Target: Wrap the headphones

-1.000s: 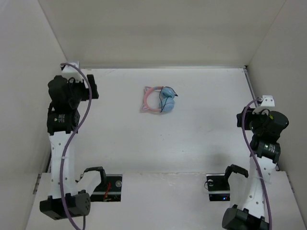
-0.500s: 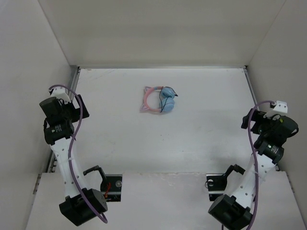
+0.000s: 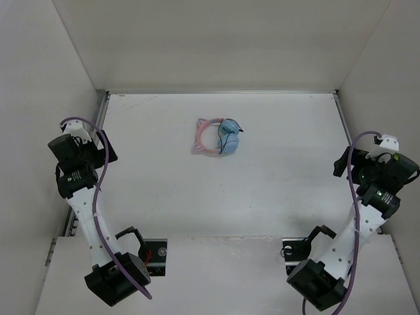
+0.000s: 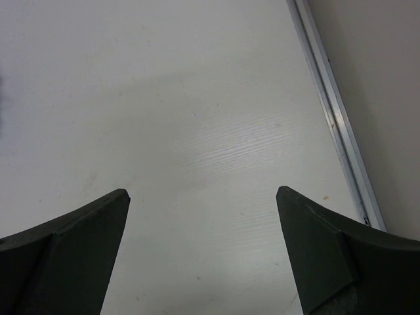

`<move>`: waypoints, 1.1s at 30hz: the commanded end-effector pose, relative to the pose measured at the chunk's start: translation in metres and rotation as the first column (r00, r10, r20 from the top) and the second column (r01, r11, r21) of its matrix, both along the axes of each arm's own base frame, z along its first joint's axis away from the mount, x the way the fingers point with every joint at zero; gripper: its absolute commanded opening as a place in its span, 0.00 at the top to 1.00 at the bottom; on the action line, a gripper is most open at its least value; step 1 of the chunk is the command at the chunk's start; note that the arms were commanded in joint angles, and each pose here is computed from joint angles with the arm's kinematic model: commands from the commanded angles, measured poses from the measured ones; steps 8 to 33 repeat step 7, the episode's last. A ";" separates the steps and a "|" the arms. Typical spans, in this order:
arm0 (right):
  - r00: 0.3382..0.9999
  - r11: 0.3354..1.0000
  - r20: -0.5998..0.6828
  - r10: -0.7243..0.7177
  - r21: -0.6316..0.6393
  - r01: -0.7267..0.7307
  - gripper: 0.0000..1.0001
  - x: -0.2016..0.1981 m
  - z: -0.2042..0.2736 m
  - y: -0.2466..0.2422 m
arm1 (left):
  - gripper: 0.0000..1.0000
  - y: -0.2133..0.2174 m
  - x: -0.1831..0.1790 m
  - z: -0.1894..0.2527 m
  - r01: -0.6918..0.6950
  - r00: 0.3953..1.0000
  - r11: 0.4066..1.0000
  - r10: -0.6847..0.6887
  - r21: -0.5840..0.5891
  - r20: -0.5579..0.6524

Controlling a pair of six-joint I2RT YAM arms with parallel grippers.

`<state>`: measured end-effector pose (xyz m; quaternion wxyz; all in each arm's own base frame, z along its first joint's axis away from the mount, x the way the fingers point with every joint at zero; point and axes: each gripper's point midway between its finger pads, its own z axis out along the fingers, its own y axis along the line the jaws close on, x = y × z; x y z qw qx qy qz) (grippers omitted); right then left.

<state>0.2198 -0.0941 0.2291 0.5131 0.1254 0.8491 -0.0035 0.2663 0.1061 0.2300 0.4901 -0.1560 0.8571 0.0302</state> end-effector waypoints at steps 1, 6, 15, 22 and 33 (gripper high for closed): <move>1.000 0.999 0.007 -0.013 -0.040 0.014 0.00 -0.008 0.006 -0.003 | 0.00 0.003 0.006 0.020 0.006 0.998 1.000 -0.008 0.026 0.060; 0.999 0.997 -0.009 -0.032 -0.065 0.031 0.00 -0.009 -0.008 -0.010 | 0.00 0.006 0.007 0.021 0.003 0.998 1.000 -0.004 0.026 0.065; 0.999 0.996 0.007 -0.039 -0.079 0.040 0.00 -0.009 -0.007 -0.013 | 0.00 0.006 0.007 0.020 0.002 0.998 1.000 -0.004 0.024 0.065; 0.999 0.996 0.007 -0.039 -0.079 0.040 0.00 -0.009 -0.007 -0.013 | 0.00 0.006 0.007 0.020 0.002 0.998 1.000 -0.004 0.024 0.065; 0.999 0.996 0.007 -0.039 -0.079 0.040 0.00 -0.009 -0.007 -0.013 | 0.00 0.006 0.007 0.020 0.002 0.998 1.000 -0.004 0.024 0.065</move>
